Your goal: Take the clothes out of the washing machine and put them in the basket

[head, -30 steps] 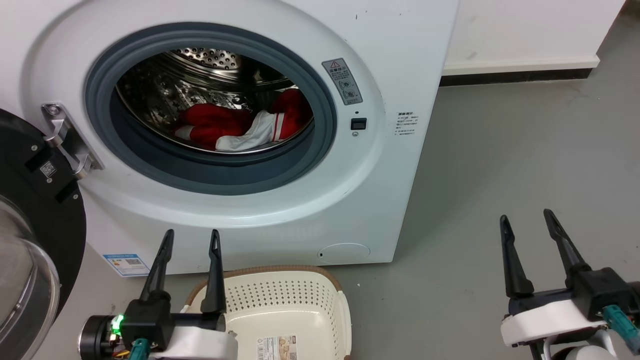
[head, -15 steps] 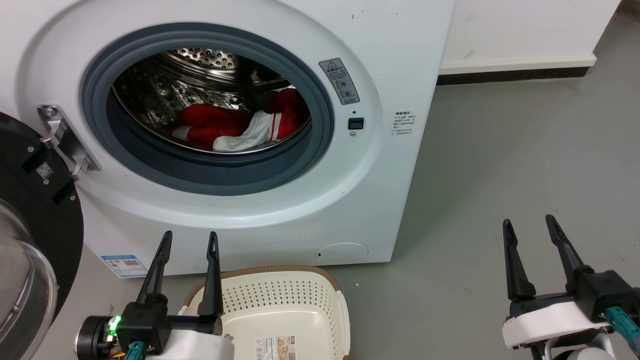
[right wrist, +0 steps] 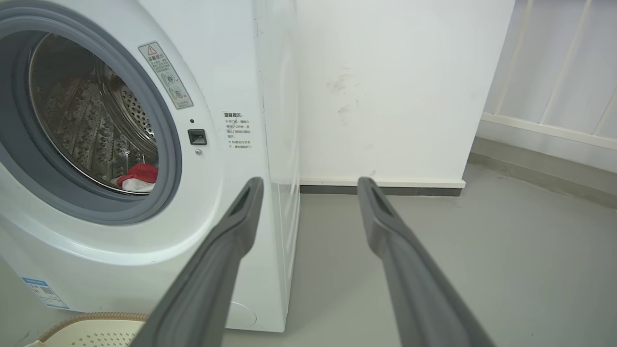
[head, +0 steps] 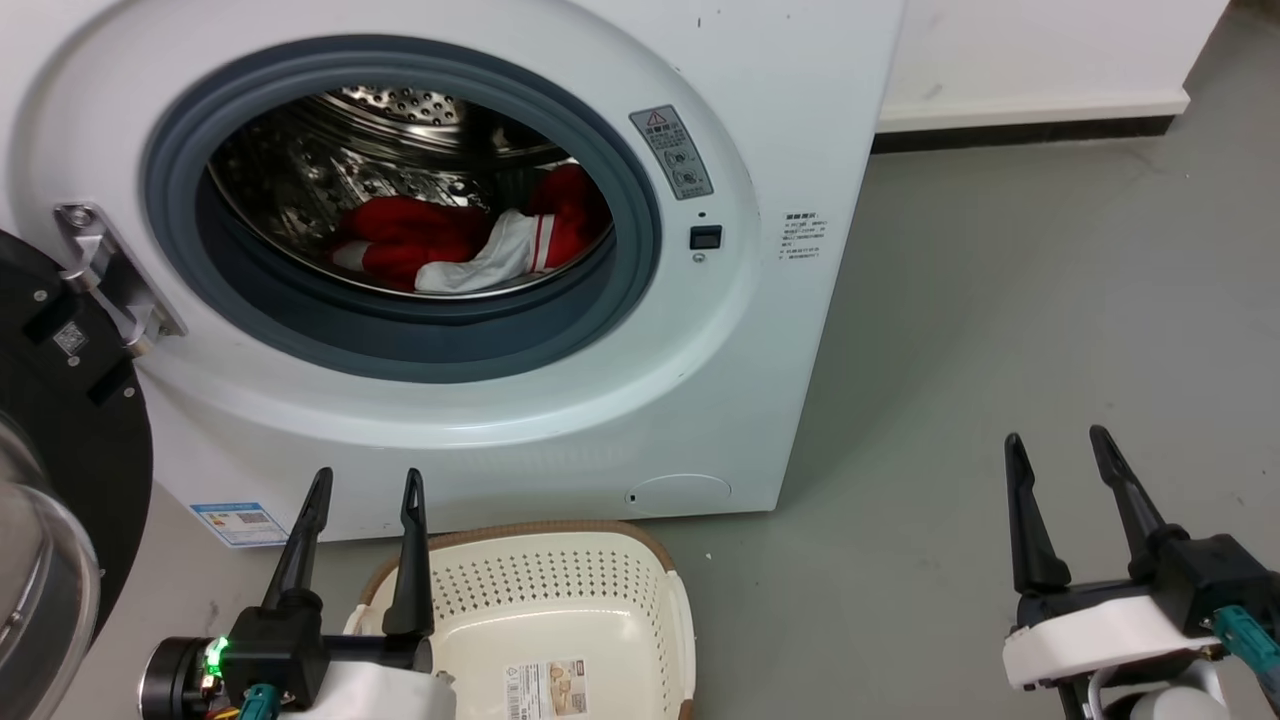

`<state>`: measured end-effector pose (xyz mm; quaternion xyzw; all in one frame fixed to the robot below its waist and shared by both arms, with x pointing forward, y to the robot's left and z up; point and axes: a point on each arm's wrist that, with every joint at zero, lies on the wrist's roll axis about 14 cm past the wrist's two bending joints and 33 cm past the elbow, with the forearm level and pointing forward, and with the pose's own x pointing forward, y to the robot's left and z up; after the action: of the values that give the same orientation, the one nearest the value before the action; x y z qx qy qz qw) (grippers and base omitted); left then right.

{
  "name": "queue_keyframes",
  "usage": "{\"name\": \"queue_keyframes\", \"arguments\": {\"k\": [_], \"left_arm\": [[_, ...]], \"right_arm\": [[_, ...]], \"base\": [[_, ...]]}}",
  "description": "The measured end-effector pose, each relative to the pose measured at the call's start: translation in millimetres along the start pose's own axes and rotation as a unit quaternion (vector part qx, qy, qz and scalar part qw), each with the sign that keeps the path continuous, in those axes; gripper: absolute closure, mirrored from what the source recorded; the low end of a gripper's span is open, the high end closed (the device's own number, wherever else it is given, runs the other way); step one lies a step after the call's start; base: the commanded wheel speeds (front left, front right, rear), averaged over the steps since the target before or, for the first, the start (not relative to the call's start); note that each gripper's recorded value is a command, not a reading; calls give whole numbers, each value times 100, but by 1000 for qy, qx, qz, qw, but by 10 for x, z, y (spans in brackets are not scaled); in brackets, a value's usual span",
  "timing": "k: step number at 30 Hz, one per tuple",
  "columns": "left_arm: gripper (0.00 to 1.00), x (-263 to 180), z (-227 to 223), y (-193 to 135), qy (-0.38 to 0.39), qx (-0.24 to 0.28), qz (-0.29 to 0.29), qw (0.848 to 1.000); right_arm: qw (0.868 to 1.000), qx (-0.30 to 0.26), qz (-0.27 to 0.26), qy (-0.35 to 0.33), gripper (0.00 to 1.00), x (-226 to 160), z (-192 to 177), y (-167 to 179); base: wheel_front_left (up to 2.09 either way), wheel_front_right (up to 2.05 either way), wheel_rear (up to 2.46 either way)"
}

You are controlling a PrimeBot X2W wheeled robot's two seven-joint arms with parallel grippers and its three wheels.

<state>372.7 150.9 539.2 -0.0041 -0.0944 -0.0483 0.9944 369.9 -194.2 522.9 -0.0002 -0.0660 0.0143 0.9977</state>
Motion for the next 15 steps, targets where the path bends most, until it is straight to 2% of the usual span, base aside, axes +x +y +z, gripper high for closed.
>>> {"name": "queue_keyframes", "arguments": {"k": [8,15], "left_arm": [[0,270,-228,47,21,-1,-4,1000],[0,975,-543,276,28,50,-34,998]], "right_arm": [[1000,13,-17,9,0,142,-97,-110],[998,32,-41,26,0,385,-302,-268]], "base": [[0,0,0],[0,0,0]]}}
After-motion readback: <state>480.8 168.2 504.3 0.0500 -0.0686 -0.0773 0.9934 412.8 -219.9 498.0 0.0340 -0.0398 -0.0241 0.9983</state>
